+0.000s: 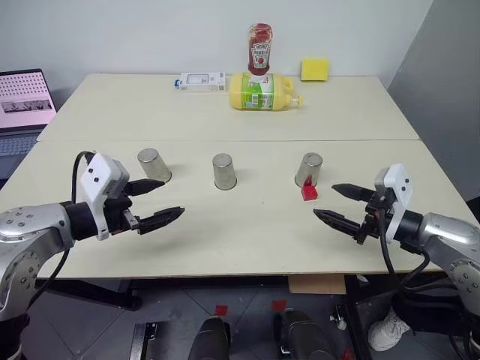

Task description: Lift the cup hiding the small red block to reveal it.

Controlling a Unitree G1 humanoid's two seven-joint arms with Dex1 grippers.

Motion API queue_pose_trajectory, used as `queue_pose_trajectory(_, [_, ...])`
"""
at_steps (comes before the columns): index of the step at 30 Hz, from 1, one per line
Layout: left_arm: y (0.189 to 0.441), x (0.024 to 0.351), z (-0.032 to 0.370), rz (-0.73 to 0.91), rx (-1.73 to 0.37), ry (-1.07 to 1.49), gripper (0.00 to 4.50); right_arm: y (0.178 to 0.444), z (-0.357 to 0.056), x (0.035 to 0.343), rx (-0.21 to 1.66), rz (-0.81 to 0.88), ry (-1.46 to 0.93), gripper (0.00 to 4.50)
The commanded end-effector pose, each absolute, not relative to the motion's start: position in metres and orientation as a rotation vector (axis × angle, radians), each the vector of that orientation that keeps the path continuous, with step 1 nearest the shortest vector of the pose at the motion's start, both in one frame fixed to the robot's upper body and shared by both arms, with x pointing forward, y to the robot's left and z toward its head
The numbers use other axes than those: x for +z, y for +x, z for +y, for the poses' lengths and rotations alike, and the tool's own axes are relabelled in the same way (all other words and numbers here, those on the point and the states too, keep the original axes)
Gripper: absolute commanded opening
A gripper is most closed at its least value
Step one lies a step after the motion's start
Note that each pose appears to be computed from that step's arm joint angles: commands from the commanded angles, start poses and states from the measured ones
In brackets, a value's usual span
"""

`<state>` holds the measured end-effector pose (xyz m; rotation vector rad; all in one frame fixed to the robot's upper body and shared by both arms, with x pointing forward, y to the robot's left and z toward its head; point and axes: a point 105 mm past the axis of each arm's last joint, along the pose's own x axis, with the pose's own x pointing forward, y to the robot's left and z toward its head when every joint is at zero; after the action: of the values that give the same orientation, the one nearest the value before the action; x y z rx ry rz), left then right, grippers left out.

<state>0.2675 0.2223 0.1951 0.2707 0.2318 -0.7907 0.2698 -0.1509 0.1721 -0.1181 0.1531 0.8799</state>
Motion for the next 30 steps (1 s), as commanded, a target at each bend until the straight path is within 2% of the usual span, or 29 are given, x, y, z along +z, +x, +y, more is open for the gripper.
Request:
queue_pose_trajectory(1, [0.268, 0.203, 0.221, 0.199, -0.805, 0.282, 4.5, 0.262, -0.147, 0.184, 0.915, 0.104, -0.14, 4.48])
queue_pose_trajectory(13, [0.263, 0.188, 0.224, 0.262, -0.804, 0.316, 4.5, 0.26, -0.145, 0.186, 0.919, 0.103, -0.143, 4.48])
queue_pose_trajectory(30, [0.267, 0.191, 0.222, 0.262, -0.823, 0.316, 4.5, 0.258, -0.146, 0.181, 0.932, 0.121, -0.15, 4.48])
